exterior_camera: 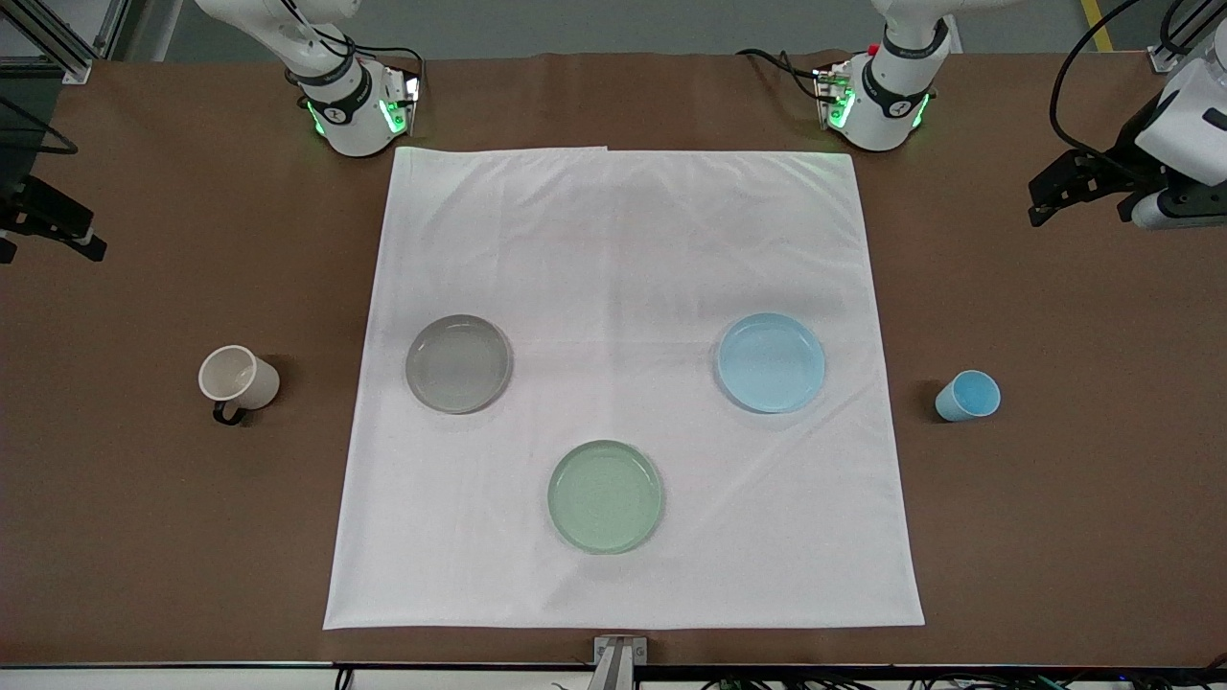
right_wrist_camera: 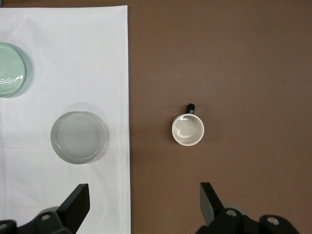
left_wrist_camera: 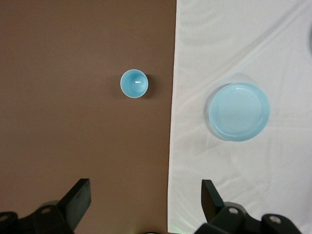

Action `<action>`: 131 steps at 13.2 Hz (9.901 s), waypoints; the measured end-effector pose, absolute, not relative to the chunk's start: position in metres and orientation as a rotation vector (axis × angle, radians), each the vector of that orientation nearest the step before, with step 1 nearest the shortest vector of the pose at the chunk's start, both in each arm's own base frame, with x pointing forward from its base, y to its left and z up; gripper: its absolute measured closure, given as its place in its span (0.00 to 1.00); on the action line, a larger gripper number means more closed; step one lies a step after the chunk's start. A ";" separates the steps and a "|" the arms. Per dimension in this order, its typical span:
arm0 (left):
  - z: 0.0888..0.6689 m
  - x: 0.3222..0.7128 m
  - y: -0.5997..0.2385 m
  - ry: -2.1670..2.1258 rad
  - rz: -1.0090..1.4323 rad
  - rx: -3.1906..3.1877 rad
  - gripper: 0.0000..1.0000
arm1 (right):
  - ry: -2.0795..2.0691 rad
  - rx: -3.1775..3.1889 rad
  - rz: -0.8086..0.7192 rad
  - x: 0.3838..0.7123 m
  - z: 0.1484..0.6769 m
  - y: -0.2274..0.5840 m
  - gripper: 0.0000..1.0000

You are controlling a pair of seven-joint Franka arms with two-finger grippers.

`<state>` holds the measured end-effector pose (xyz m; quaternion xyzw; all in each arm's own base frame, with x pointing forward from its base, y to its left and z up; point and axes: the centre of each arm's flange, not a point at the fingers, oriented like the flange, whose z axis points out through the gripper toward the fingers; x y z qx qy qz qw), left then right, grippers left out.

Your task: Place blue cup in blue plate and white mug in gray plate

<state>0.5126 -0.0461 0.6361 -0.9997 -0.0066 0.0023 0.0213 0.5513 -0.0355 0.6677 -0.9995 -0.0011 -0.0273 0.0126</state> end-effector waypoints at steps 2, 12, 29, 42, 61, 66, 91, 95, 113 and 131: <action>0.639 0.517 -0.046 -0.021 0.010 -3.101 0.00 | -0.003 -3.115 -0.085 0.551 0.668 -0.035 0.00; 0.494 0.584 0.054 -0.264 0.261 -3.109 0.00 | -0.001 -3.122 -0.079 0.553 0.666 -0.037 0.00; 0.254 0.618 0.063 -0.288 0.007 -3.166 0.57 | 0.225 -3.139 0.040 0.638 0.315 -0.128 0.01; 0.255 0.616 0.066 -0.167 0.054 -3.098 0.69 | 0.261 -3.144 0.047 0.622 0.231 -0.137 0.24; 0.251 0.615 0.067 -0.166 0.067 -3.095 0.61 | 0.051 -3.128 0.138 0.636 0.321 -0.055 0.81; 0.256 0.619 0.064 -0.158 0.048 -3.098 0.56 | -0.181 -3.131 0.147 0.621 0.349 0.109 0.81; 0.330 0.520 -0.228 -0.243 0.256 -3.064 0.96 | 0.148 -3.122 0.329 0.579 0.416 0.181 0.00; 0.330 0.499 -0.234 -0.242 0.215 -3.046 0.96 | 0.230 -3.092 0.311 0.544 0.517 0.083 0.00; 0.250 0.520 -0.225 -0.267 0.005 -3.214 0.83 | 0.157 -3.118 -0.139 0.560 0.643 -0.047 0.00; 0.629 0.590 -0.067 -0.013 -0.028 -2.985 0.00 | 0.156 -3.119 -0.213 0.570 0.665 -0.047 0.00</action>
